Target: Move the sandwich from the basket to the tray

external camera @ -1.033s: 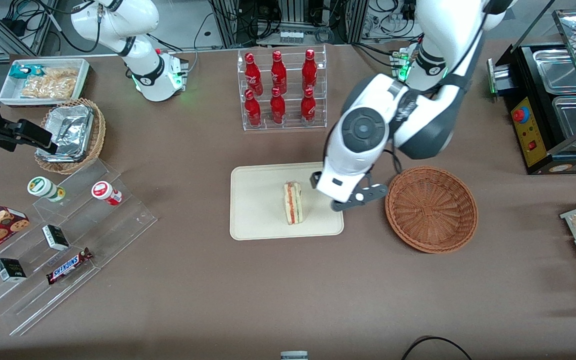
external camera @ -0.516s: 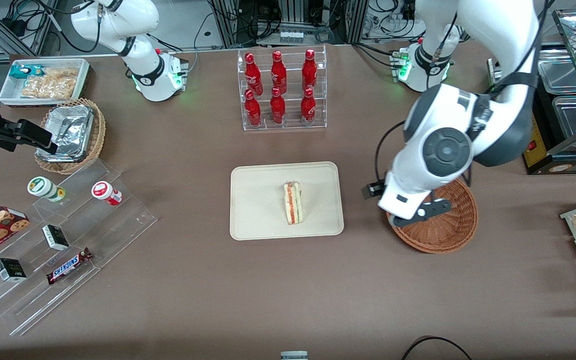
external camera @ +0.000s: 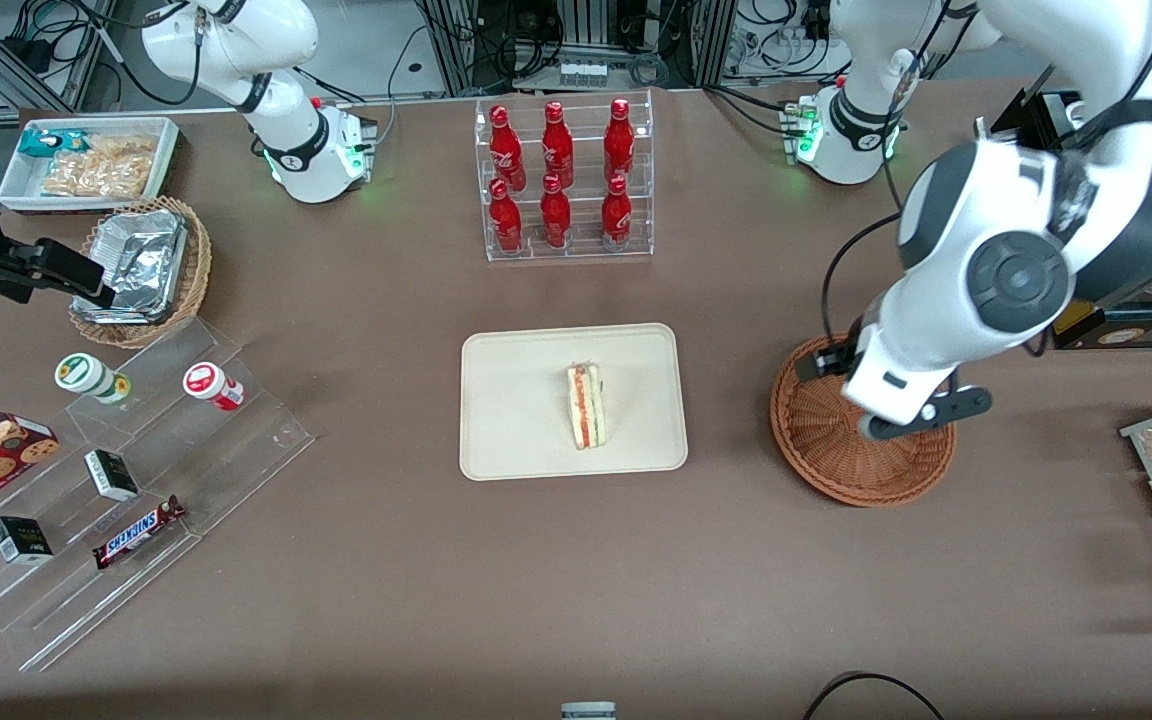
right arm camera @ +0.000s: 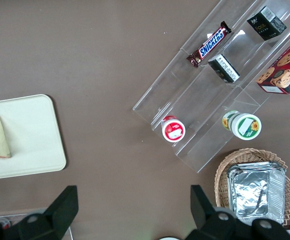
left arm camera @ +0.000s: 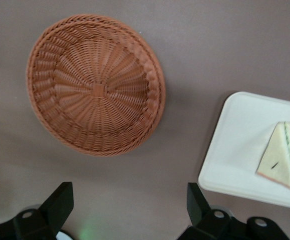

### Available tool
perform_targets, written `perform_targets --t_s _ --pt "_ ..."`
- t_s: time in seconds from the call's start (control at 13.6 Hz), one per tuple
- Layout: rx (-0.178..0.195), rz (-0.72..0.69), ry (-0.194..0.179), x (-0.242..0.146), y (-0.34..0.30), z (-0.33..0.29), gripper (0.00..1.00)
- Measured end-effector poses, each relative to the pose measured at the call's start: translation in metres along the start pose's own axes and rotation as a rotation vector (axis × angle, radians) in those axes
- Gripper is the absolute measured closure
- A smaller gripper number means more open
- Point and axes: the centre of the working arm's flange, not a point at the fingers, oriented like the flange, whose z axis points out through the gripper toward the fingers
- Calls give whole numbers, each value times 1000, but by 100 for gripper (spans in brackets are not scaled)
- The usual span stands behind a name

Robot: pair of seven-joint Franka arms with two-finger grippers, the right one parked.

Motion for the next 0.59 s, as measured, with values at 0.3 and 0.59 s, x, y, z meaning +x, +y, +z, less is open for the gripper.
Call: perform_targets --t_s 0.3,0.59 --pt "0 69 25 -37 -48 -27 0" --pt "10 116 26 -64 -92 -51 0"
